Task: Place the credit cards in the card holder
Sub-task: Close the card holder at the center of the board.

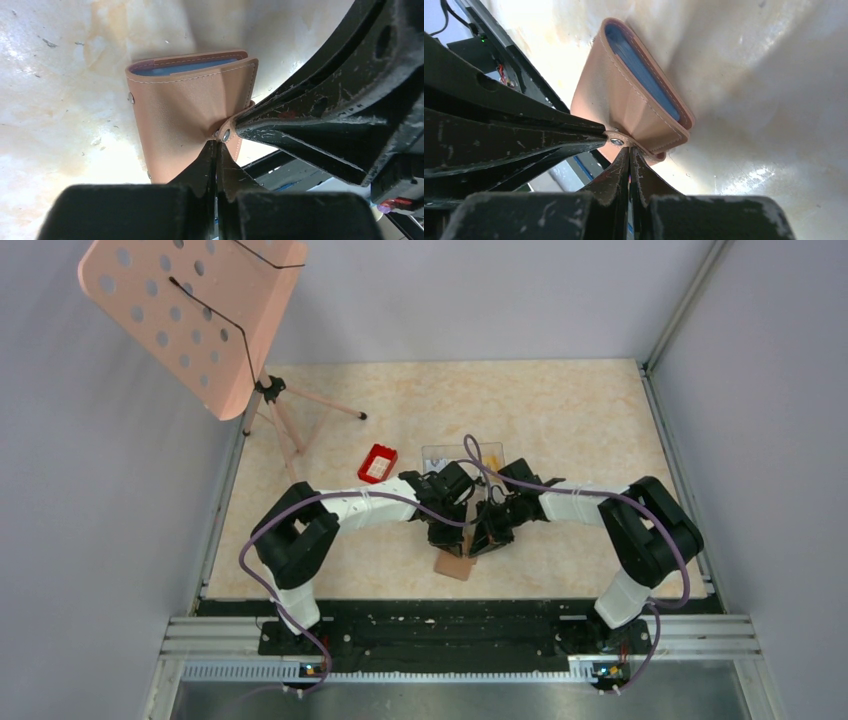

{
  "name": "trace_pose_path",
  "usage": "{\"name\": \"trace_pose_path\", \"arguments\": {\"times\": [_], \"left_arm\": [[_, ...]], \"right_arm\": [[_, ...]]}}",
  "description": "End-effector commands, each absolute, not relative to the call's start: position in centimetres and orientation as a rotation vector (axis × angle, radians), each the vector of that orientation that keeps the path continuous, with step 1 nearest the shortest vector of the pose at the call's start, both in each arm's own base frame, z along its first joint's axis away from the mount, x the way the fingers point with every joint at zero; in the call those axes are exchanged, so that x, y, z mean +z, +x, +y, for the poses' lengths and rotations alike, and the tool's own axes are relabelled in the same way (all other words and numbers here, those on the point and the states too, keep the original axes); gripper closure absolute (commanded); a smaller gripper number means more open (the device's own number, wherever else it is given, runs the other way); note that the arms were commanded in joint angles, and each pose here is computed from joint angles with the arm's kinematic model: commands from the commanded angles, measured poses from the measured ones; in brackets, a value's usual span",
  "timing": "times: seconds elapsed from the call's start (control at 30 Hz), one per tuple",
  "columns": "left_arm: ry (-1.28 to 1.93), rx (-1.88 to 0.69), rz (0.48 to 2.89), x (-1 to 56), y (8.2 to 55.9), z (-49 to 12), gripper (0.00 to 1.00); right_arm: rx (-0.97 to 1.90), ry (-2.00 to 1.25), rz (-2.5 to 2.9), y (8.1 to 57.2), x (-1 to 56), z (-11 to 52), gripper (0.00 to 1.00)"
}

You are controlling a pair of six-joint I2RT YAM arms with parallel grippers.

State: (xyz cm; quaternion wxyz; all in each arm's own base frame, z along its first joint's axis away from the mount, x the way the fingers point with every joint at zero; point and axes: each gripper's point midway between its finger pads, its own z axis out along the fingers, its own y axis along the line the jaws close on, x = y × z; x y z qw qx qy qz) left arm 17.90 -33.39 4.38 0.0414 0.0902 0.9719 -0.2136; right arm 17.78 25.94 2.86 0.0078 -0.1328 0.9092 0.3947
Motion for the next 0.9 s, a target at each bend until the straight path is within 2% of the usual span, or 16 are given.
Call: {"name": "trace_pose_path", "arguments": {"times": [0.0,0.4,0.87], "left_arm": [[0.266,-0.615,2.956,4.2,18.4,-33.3,1.00],[0.245,-0.497,2.996,2.8,18.2,-31.9,1.00],[0.253,-0.531,3.021,1.7,18.0,-32.6,1.00]], "right_arm": [[1.324,-0.490,2.699,18.9,5.0,27.8,1.00],[1.305,-0.497,2.739,18.4,3.6,27.8,1.00],[0.993,-0.519,2.930,17.7,-0.4,25.6,1.00]]}}
